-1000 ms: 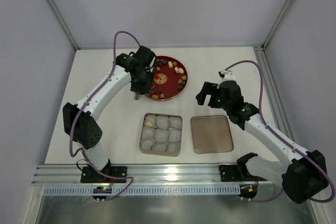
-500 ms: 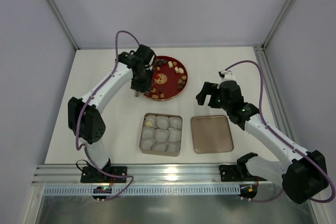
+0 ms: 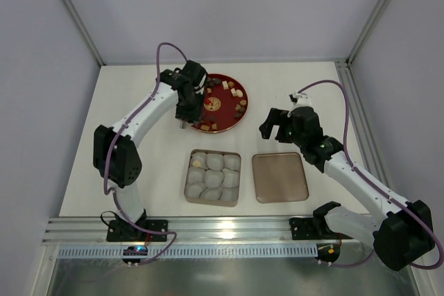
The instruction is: Pack the chocolate
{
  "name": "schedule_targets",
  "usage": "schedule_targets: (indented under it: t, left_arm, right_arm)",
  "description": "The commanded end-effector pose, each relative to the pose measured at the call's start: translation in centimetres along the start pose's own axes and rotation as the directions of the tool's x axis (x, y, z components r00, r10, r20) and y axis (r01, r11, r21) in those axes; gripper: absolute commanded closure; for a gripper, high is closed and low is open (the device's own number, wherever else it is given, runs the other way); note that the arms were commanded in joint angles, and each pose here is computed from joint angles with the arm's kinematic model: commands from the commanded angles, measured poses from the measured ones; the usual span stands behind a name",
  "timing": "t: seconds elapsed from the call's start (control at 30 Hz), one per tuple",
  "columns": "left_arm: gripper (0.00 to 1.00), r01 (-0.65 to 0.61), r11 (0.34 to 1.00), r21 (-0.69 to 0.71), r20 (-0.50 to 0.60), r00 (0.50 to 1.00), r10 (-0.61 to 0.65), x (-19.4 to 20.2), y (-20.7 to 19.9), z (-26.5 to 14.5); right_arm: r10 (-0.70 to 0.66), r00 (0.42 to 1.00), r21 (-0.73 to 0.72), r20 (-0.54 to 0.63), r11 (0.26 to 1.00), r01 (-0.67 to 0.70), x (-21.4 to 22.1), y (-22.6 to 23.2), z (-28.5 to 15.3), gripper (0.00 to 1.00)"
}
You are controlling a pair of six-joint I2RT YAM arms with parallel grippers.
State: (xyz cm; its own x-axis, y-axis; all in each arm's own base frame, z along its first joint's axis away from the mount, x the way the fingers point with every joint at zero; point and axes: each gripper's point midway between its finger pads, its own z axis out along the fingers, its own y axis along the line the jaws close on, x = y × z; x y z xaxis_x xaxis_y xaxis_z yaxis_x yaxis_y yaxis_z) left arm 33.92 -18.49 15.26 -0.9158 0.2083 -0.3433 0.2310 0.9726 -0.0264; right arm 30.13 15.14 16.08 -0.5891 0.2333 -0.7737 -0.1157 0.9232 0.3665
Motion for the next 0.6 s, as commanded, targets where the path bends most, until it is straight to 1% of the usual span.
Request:
schedule_targets:
  t: [0.0, 0.4, 0.57]
  left_arm:
    - [0.61, -0.008, 1.000, 0.013, 0.012, 1.000, 0.008, -0.5, -0.2, 0.6]
    - [0.61, -0.009, 1.000, 0.005, -0.008, 1.000, 0.009, -0.3, -0.2, 1.5]
    - [0.66, -0.009, 1.000, 0.000, -0.010, 1.000, 0.009, -0.3, -0.2, 1.6]
  right_arm:
    - [0.003, 0.999, -0.027, 0.053, 1.000, -0.002, -1.9, 1.0, -0.7, 0.00]
    - [-0.002, 0.999, -0.022, 0.047, 1.000, 0.003, -1.7, 0.9, -0.6, 0.00]
    - [-0.004, 0.999, -0.025, 0.047, 1.000, 0.005, -1.7, 1.0, -0.6, 0.00]
